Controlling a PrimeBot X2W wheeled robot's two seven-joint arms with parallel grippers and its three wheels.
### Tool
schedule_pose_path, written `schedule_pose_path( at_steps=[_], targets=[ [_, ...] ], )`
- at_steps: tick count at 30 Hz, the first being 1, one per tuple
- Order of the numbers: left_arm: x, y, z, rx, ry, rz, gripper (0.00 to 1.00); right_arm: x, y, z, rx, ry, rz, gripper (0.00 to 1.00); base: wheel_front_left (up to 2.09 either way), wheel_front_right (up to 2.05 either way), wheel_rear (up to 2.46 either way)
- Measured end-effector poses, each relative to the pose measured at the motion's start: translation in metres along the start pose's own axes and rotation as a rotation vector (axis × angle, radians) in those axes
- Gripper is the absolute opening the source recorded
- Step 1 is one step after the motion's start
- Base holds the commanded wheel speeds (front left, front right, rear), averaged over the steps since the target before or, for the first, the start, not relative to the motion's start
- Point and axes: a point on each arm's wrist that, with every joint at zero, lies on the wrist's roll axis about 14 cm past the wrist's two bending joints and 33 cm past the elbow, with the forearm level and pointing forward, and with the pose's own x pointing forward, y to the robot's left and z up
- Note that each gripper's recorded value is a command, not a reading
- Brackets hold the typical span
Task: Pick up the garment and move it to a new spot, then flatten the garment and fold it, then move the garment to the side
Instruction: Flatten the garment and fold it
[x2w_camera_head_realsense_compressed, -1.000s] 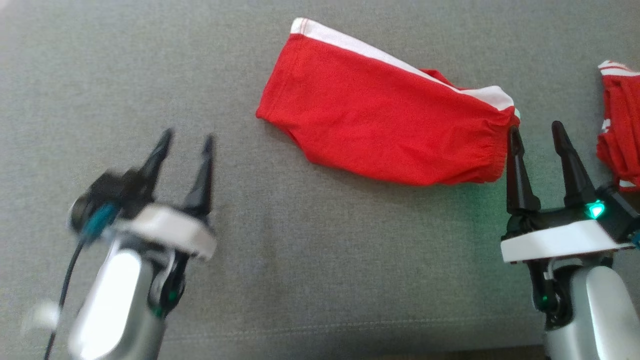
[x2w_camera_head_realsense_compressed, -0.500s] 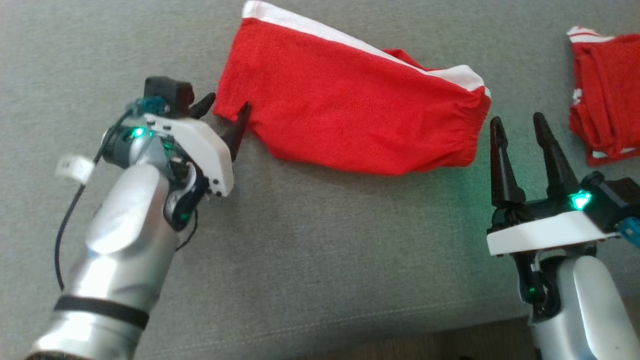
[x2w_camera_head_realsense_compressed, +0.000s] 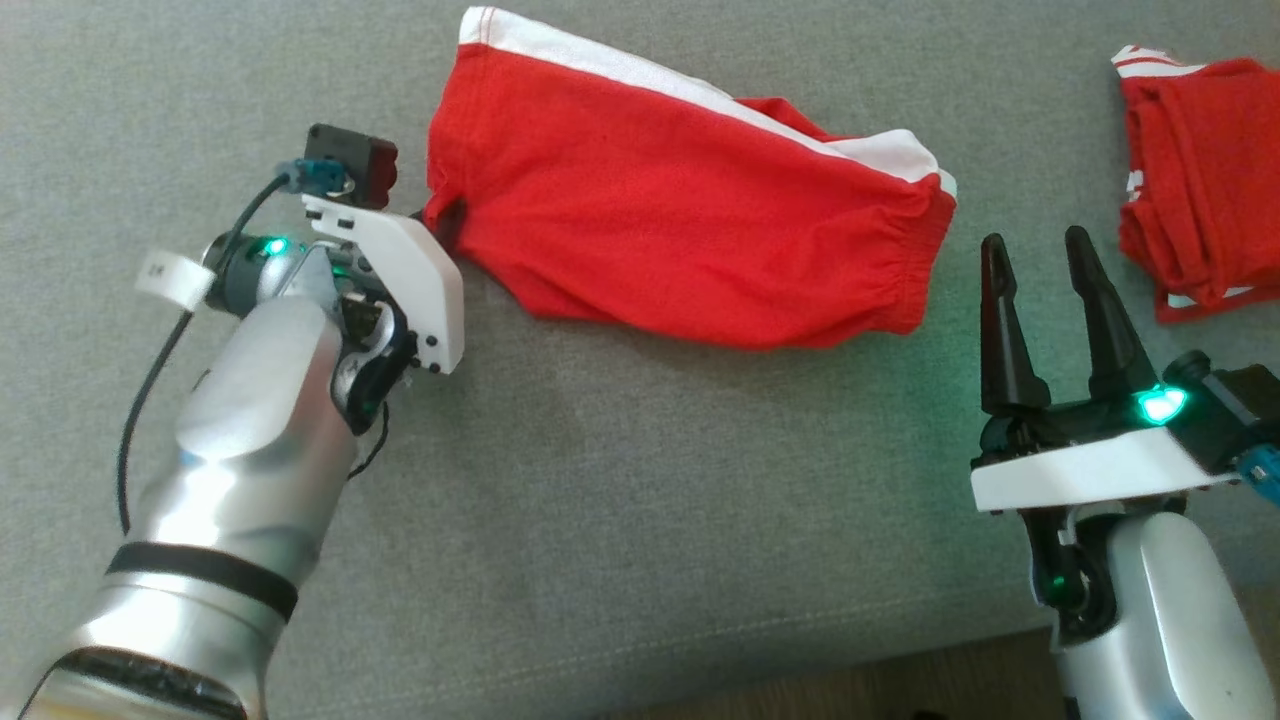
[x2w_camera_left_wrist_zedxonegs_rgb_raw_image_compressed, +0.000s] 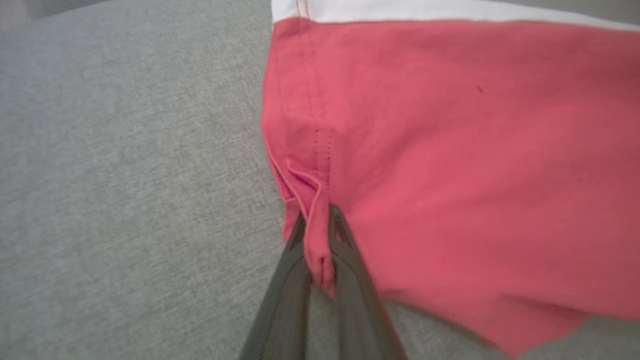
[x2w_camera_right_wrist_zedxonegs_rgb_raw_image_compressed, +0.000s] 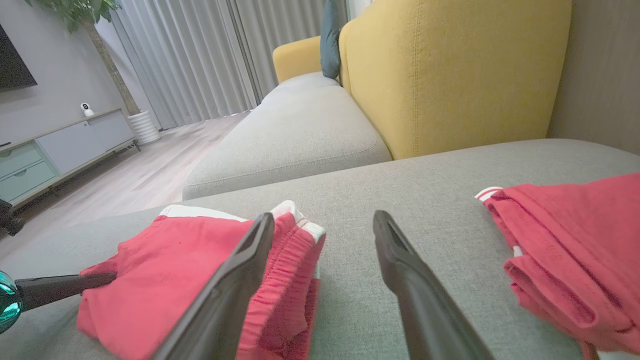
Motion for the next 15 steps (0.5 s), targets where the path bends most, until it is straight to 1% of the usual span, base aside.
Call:
schedule_pose_path(
  at_steps=[3,6,10,15],
  targets=[
    [-0.005,0.001,0.004,-0.006,-0.034,0.018,0.00,0.000,0.002,0.005,0.001,-0.015,0.007,1.00,0.00,0.00,0.00],
    [-0.015,0.001,-0.002,-0.022,-0.062,0.036,0.00,-0.002,0.004,0.011,-0.001,-0.031,0.012,1.00,0.00,0.00,0.00],
    [-0.035,-0.003,-0.024,-0.090,-0.073,0.049,0.00,-0.006,0.011,0.018,0.001,-0.050,0.028,1.00,0.00,0.00,0.00],
    [-0.069,0.006,-0.051,-0.147,-0.087,0.120,0.00,-0.019,0.015,0.021,0.006,-0.051,0.036,1.00,0.00,0.00,0.00]
  ],
)
